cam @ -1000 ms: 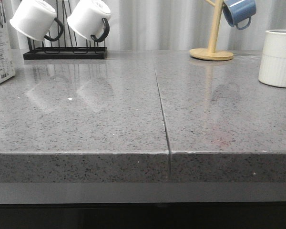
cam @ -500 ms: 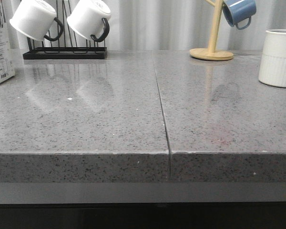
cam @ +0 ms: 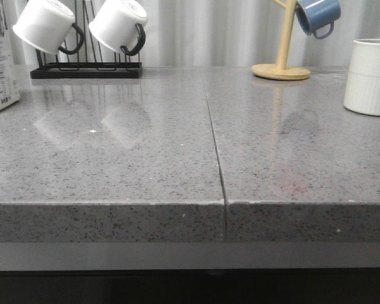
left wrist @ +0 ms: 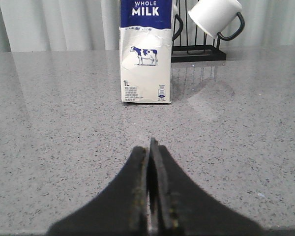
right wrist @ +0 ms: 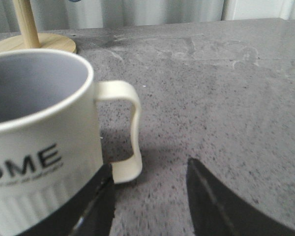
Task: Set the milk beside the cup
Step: 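Grasp the white HOME mug by its handle with the right gripper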
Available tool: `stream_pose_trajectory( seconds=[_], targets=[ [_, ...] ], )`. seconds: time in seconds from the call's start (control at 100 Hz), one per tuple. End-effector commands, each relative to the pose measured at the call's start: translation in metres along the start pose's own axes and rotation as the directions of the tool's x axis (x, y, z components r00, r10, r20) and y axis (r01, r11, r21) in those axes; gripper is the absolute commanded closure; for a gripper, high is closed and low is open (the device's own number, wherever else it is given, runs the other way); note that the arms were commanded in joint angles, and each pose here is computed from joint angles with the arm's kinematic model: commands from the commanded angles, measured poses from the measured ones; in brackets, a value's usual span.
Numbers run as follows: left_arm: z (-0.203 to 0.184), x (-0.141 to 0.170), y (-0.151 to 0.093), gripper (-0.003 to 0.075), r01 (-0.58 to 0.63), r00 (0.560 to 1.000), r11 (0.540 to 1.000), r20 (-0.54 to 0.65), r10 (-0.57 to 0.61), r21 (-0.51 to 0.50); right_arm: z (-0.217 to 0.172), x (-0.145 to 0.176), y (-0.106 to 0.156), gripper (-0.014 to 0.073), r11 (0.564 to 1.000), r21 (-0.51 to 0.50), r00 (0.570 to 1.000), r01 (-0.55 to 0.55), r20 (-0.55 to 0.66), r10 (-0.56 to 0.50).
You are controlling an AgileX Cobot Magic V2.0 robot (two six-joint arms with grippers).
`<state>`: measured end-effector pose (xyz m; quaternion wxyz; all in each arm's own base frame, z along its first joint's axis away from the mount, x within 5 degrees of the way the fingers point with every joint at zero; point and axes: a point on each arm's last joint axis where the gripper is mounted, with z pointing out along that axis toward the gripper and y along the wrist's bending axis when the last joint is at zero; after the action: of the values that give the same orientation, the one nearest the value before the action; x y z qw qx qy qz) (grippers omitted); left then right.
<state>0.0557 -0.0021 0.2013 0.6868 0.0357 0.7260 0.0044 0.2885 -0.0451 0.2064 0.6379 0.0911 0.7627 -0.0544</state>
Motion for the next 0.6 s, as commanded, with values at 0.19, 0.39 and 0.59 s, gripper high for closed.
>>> stream_pose_trajectory(
  seconds=[0.19, 0.39, 0.59],
  targets=[
    [0.0, 0.007, -0.001, 0.0741, 0.002, 0.998, 1.0, 0.059, -0.002, -0.002, 0.035, -0.028, 0.002, 0.0235, 1.0, 0.001, 0.989, 0.003, 0.148, -0.003],
    [0.0, 0.007, -0.001, 0.0741, 0.002, 0.998, 1.0, 0.059, -0.002, -0.002, 0.054, -0.026, 0.004, 0.044, 1.0, 0.0, 0.991, 0.003, 0.132, -0.003],
    [0.0, 0.007, -0.001, 0.0741, 0.002, 0.998, 1.0, 0.059, -0.002, -0.002, 0.056, -0.024, 0.004, 0.0661, 1.0, -0.001, 0.993, 0.002, 0.115, -0.002]
  ],
)
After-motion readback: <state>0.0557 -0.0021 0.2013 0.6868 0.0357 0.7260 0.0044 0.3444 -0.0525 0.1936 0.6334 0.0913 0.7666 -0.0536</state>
